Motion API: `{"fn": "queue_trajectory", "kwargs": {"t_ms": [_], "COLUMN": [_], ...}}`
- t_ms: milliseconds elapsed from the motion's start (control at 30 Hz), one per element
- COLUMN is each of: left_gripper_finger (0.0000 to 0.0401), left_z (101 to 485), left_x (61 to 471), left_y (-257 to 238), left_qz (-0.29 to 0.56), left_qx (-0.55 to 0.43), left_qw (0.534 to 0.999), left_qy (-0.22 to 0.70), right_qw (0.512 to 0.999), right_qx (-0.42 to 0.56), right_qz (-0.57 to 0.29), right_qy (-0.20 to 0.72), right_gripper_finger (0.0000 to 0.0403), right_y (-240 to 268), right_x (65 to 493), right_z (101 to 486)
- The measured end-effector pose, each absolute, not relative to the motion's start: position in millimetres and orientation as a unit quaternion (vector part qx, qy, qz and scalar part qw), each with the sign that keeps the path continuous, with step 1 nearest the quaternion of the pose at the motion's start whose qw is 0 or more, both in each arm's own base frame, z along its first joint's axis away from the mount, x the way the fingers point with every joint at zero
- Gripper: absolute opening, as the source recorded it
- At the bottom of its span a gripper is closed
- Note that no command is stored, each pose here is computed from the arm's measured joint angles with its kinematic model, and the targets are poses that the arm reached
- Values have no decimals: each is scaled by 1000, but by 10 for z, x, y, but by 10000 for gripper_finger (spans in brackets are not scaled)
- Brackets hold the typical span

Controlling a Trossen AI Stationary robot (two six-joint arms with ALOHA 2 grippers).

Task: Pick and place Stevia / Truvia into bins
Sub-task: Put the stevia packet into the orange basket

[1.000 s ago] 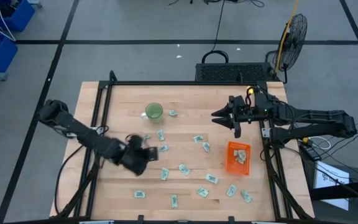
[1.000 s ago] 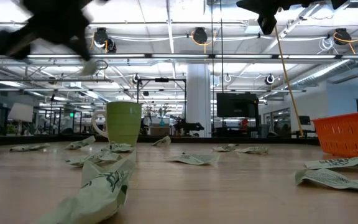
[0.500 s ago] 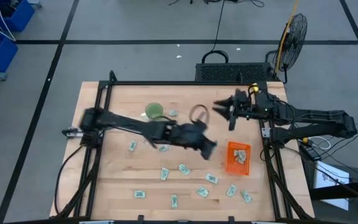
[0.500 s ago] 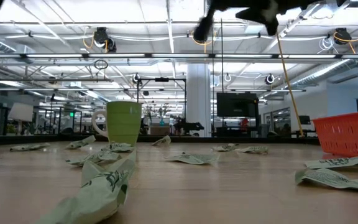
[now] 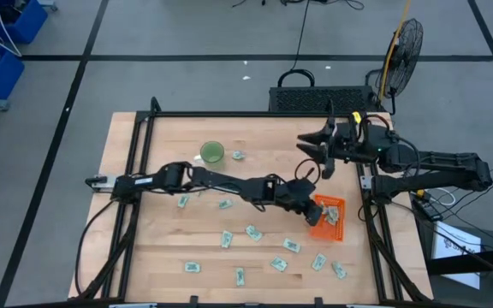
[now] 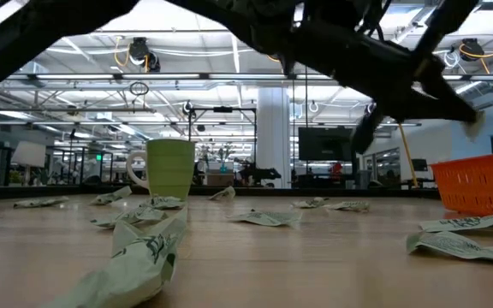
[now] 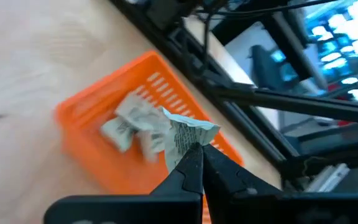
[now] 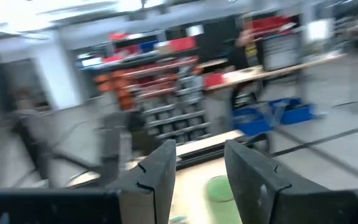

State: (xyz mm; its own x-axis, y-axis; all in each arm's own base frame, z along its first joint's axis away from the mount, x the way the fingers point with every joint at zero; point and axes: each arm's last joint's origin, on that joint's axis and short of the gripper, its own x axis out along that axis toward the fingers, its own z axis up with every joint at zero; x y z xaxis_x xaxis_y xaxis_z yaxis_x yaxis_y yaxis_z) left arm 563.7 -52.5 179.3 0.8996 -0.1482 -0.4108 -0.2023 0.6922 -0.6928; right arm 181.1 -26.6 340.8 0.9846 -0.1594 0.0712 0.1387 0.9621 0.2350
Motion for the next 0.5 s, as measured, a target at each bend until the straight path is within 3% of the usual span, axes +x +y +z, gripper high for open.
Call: {"fn": "queue_trajectory", "kwargs": {"t_ms": [233, 500], "left_gripper_finger": [7, 74], "left_z": [1615, 1591], "left_x": [5714, 5699], "left_y": [-564, -514], "left_qz": [-10, 14], "left_qx": [-394, -364], "left_qw": [897, 907], "left_qy": [198, 211], "right_qw": [988, 988], "right_qx": [138, 141], "right_qz": [-64, -68], "right_qy": [-38, -12], "right_gripper_finger": [130, 130], "right_y": [-261, -261], "right_x": [1828, 1832], "right_z": [3390, 3340]}}
